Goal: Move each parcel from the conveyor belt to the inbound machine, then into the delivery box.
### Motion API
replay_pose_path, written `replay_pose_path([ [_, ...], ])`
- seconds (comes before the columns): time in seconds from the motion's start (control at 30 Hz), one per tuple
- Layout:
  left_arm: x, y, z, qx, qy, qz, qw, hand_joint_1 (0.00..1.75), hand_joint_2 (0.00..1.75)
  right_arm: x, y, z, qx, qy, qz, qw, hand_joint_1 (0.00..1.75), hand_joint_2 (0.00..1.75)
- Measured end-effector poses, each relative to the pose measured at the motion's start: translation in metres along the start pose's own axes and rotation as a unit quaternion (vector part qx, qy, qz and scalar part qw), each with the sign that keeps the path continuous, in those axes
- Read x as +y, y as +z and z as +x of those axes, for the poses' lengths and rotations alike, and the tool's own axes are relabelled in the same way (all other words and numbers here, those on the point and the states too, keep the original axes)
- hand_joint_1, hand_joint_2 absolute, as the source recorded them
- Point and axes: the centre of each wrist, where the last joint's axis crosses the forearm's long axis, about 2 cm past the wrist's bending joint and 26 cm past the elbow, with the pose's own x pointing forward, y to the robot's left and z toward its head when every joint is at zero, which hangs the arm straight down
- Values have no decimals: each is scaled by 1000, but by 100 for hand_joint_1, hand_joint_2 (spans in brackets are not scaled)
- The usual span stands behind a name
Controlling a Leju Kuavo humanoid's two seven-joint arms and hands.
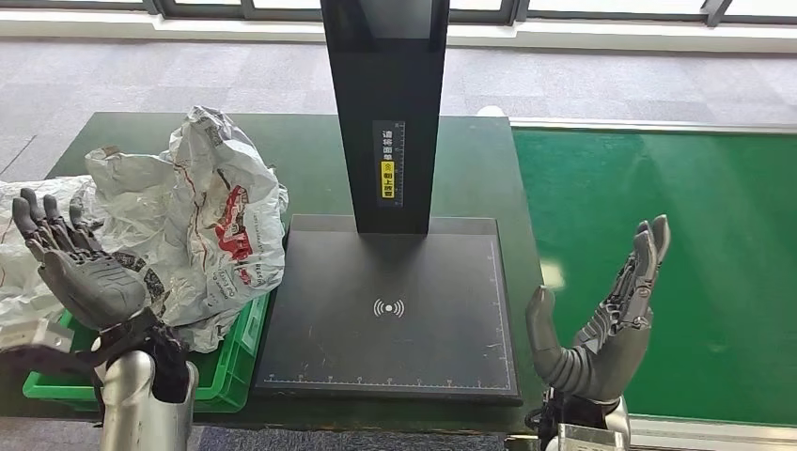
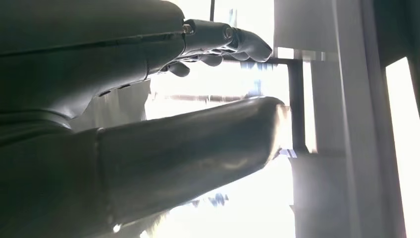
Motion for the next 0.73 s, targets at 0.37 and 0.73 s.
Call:
replay_pose_path([
  [0.37,-63,28,32,-9,236,-352,905,0,175,-5,-1,-5,-1,-1,17,1000,0,0],
  [0.73,-90,45,33,5,215,-410,886,0,175,-7,4,-5,-11,13,58,998,0,0],
])
